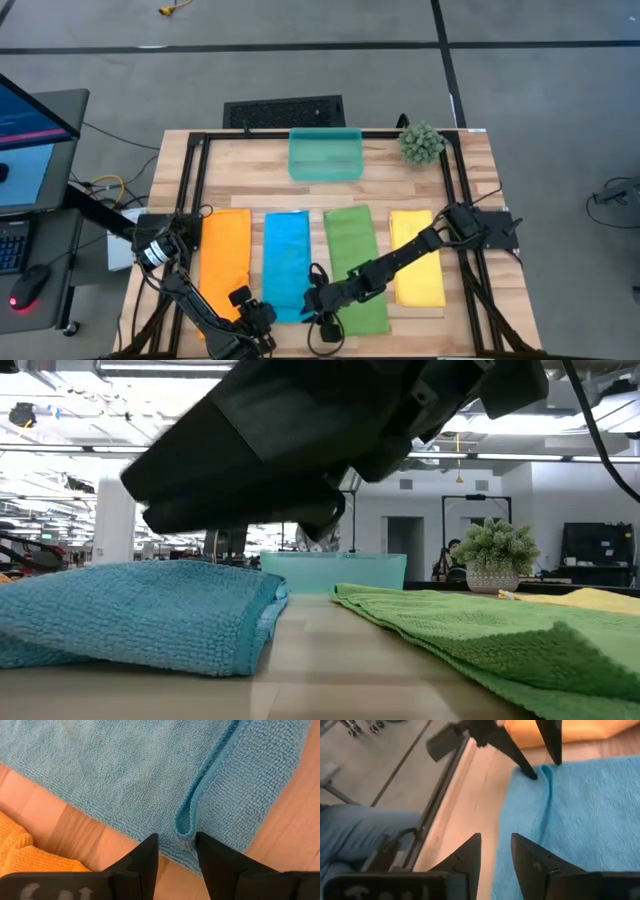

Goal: Roll microfiber towels into tight, uniform cylinder then place into a basket
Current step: Roll the blue towel

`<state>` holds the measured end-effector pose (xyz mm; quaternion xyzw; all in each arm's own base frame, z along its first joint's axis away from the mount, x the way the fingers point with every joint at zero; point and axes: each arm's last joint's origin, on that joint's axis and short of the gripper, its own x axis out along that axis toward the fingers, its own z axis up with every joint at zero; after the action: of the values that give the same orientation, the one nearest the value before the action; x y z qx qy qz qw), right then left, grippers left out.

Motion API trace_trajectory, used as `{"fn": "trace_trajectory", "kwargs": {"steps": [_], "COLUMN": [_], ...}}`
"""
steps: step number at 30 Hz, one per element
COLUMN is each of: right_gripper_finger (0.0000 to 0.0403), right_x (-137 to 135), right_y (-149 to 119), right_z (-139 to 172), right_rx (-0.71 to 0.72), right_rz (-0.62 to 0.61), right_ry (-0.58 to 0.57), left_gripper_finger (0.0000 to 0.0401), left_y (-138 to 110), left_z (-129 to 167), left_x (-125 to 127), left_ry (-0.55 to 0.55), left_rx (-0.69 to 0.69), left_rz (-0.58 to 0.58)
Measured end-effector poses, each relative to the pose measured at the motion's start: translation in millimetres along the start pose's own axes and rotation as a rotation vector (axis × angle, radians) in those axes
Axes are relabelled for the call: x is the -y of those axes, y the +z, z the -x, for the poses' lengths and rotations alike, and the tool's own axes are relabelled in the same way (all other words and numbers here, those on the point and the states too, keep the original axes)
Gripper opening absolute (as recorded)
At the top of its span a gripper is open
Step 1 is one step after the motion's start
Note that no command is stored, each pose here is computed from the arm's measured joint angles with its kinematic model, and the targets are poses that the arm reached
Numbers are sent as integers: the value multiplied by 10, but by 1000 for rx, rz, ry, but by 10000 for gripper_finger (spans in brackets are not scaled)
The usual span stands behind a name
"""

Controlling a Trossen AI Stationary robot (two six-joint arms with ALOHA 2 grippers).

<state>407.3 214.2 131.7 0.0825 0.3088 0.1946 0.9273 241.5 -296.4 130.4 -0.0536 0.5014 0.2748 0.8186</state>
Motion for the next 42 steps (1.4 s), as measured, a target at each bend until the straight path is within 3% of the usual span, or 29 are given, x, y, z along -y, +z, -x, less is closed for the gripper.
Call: {"fn": "trace_trajectory", "kwargs": {"steps": [27, 33, 42], "right_gripper_finger": [120, 120, 120], "right_x": [-65, 14, 128], "right_y": [-28, -219, -188], "right_z": [-56, -211, -207], "right_rx": [41, -28, -58], "right_rz": [-38, -55, -150], "right_ry": [21, -3, -59], "left_gripper_finger": [125, 125, 125], "left_y": [6, 6, -10], "left_z": [1, 0, 7], "left_x": [4, 8, 10], "left_ry": [-2, -5, -8], "left_rx": [16, 11, -3], "left_rz": [-2, 7, 24]}}
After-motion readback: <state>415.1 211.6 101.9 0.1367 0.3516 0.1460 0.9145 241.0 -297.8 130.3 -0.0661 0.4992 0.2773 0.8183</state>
